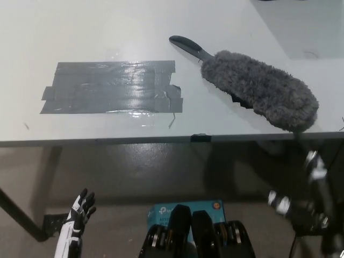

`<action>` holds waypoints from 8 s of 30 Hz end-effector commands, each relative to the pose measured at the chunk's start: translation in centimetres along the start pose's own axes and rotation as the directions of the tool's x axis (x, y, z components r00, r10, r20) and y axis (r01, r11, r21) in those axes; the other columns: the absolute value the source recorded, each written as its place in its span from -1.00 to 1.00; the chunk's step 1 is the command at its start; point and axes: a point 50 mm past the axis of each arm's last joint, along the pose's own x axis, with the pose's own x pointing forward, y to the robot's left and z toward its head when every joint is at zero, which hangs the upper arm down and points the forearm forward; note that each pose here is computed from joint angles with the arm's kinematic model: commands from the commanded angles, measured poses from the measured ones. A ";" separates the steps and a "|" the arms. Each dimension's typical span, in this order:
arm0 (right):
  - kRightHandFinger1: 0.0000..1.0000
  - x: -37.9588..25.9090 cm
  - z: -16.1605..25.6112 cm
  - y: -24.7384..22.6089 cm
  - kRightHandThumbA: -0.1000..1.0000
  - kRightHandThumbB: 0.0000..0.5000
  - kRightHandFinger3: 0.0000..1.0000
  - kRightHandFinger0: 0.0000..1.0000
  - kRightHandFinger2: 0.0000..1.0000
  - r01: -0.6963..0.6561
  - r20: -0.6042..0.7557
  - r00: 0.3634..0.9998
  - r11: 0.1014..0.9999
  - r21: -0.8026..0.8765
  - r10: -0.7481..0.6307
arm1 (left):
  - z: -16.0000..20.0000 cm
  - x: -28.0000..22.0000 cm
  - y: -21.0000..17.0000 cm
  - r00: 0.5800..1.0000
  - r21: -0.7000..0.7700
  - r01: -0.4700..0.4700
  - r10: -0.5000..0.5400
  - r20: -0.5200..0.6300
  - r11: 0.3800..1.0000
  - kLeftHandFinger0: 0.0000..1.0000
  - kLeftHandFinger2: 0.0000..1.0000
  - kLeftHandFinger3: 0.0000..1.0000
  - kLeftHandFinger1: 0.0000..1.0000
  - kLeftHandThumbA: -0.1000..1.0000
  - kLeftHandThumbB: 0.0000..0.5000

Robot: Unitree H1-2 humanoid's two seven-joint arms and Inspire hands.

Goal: A grey duster is kept infront of the robot in the middle of the table and the robot extends its right arm to grab the duster, picks it up and hands it to a person

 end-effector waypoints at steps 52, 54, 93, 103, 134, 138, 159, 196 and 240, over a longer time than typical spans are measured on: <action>1.00 27.0 -9.0 2.6 1.00 1.00 1.00 1.00 1.00 -0.825 -0.856 0.387 0.543 -0.155 0.343 | 0.2 1.6 -0.2 0.997 0.120 0.033 -0.041 0.067 0.992 1.00 1.00 1.00 1.00 1.00 0.50; 1.00 26.3 -9.4 2.9 0.63 0.98 1.00 1.00 1.00 -0.822 -0.870 0.331 0.564 -0.075 0.366 | 0.2 1.7 -0.2 0.997 0.123 0.031 -0.040 0.072 0.992 1.00 1.00 1.00 1.00 1.00 0.50; -0.18 25.6 -0.5 4.9 -1.00 -0.13 1.00 -1.00 0.71 -0.205 -0.264 0.826 0.701 0.683 0.498 | 0.6 3.2 -0.2 0.995 0.151 -0.004 -0.012 0.104 0.988 0.92 1.00 1.00 1.00 1.00 0.30; -0.46 25.0 -0.7 6.2 -1.00 0.06 0.79 -1.00 0.41 -0.040 -0.234 0.856 0.510 0.859 0.461 | 0.8 3.5 0.0 0.994 0.144 -0.001 -0.015 0.109 0.990 0.89 1.00 1.00 1.00 1.00 0.28; -0.41 10.1 7.3 9.5 -1.00 -0.52 1.00 -1.00 0.43 0.200 -0.178 0.946 -0.054 0.978 0.271 | 0.9 3.5 0.4 0.993 0.163 -0.006 -0.013 0.116 0.987 0.84 1.00 1.00 1.00 1.00 0.35; -0.40 10.0 7.9 9.2 -1.00 -0.55 1.00 -1.00 0.42 0.178 -0.155 0.953 -0.063 0.982 0.262 | 1.0 3.6 0.4 0.993 0.166 -0.006 -0.014 0.120 0.986 0.83 1.00 1.00 1.00 1.00 0.34; -0.19 10.6 9.6 8.3 -1.00 -0.71 1.00 -1.00 0.57 0.146 -0.116 0.953 -0.090 0.985 0.280 | 1.2 4.1 0.5 0.991 0.170 -0.002 -0.020 0.129 0.985 0.79 1.00 1.00 1.00 1.00 0.33; 1.00 0.0 2.0 2.0 0.66 0.72 1.00 1.00 1.00 -0.121 -0.134 0.968 0.862 0.493 0.212 | 1.2 4.6 0.2 0.991 0.176 0.008 -0.032 0.133 0.984 0.73 1.00 1.00 1.00 1.00 0.35; 1.00 -3.5 -5.6 3.4 0.75 0.64 1.00 1.00 1.00 -0.215 -0.314 0.927 0.977 0.001 0.204 | 0.5 4.2 0.6 0.995 0.150 0.000 -0.015 0.101 0.989 0.73 1.00 1.00 1.00 1.00 0.27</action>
